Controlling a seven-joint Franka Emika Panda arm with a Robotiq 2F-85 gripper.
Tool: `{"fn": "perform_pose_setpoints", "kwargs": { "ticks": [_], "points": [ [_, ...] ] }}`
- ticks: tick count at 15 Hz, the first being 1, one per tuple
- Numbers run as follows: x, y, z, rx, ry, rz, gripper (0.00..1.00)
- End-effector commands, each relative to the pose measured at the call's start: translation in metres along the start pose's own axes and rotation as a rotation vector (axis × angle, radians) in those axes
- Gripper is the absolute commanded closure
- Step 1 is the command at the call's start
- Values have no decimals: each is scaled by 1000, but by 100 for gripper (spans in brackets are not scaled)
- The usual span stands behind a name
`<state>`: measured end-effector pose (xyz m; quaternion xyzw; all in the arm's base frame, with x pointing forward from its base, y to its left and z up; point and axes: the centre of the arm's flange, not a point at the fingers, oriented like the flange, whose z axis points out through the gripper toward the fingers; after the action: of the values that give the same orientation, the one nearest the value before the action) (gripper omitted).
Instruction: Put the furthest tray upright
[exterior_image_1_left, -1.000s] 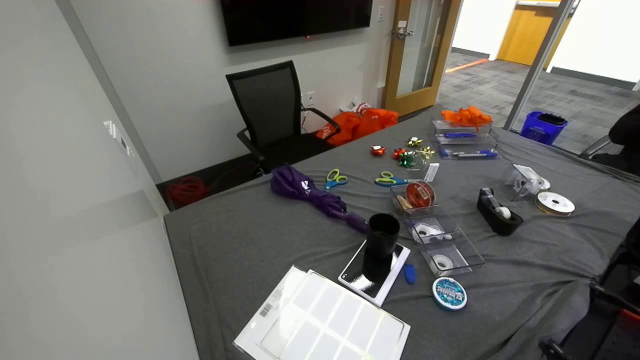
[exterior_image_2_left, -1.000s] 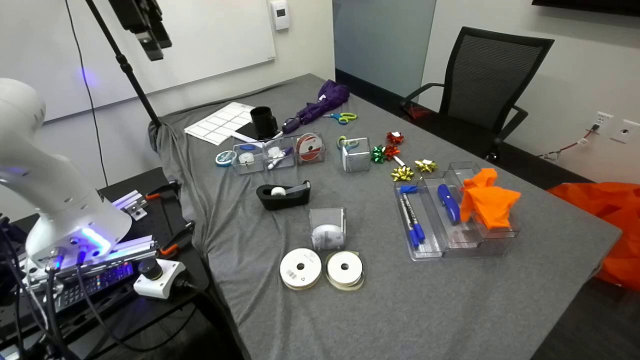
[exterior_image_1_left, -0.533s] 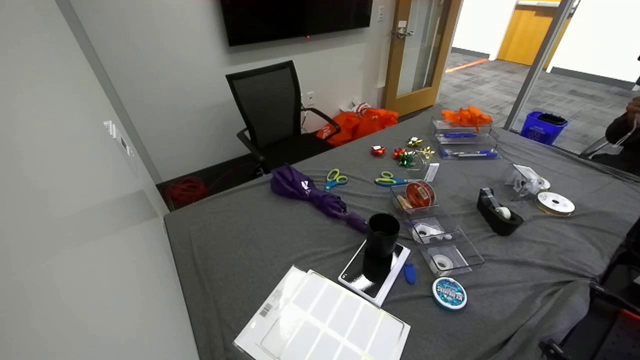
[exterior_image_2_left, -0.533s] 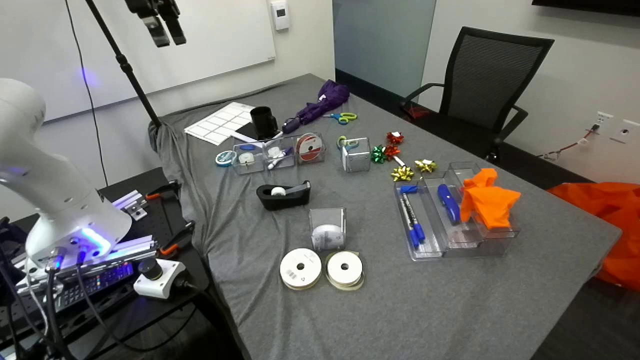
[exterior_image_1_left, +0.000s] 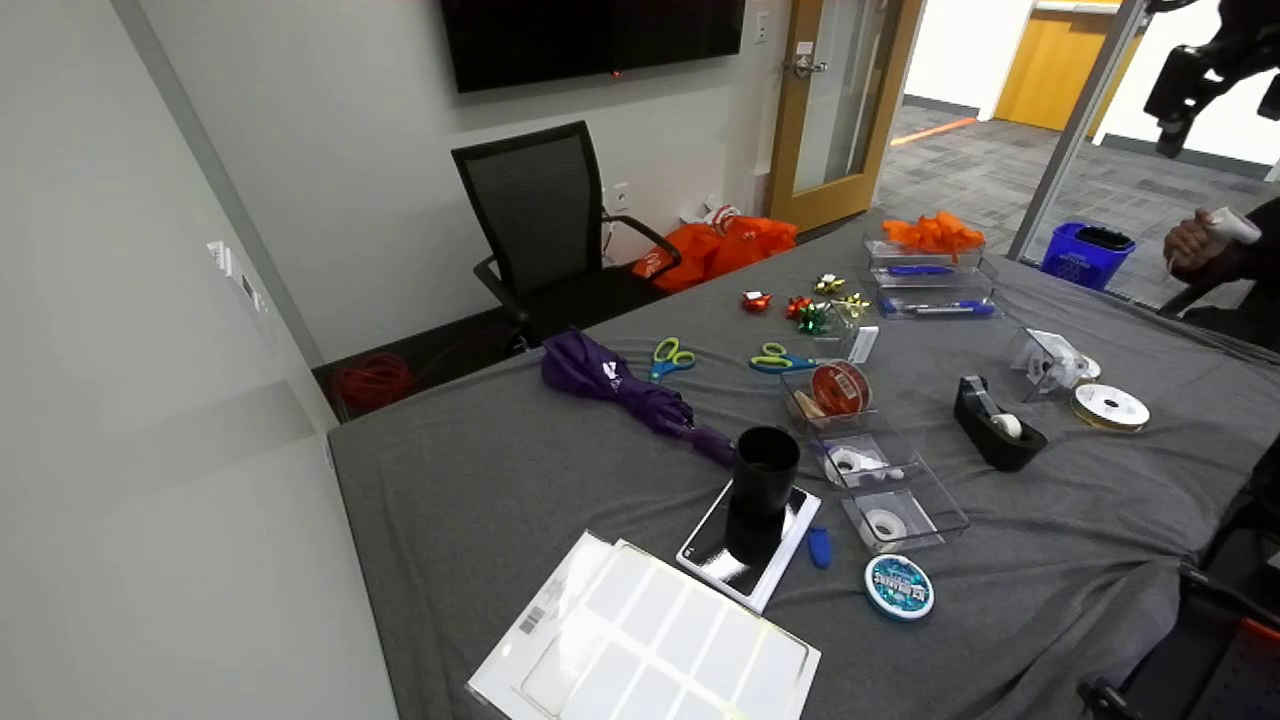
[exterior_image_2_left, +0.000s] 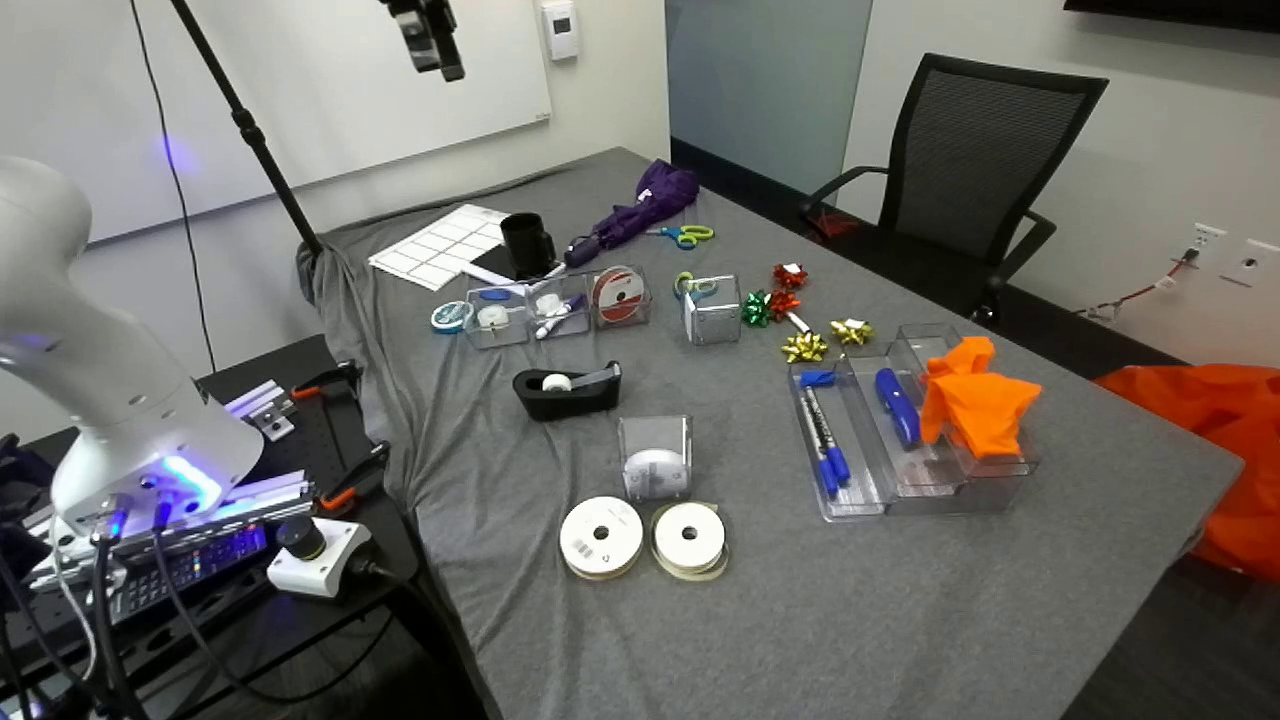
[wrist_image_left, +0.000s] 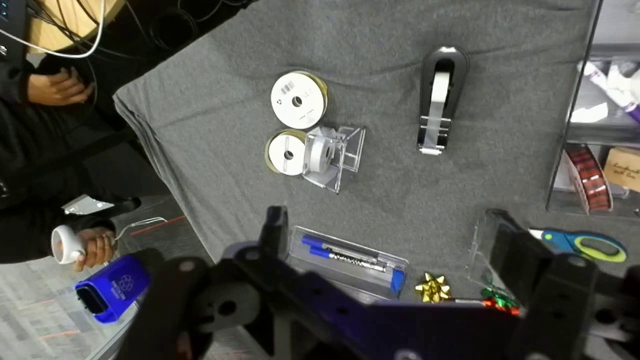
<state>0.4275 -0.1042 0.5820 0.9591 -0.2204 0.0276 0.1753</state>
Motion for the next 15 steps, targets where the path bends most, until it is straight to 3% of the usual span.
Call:
{"fn": "perform_pose_setpoints", "kwargs": {
  "ticks": [1, 4, 5, 12, 15],
  "points": [
    [71, -23, -4, 18, 19, 27, 0],
    [110, -49, 0, 21, 42, 107, 0],
    [73, -34, 5, 26, 39, 63, 0],
    [79, -36, 3, 30, 41, 74, 0],
    [105, -68, 14, 30, 13, 128, 0]
  ]
}}
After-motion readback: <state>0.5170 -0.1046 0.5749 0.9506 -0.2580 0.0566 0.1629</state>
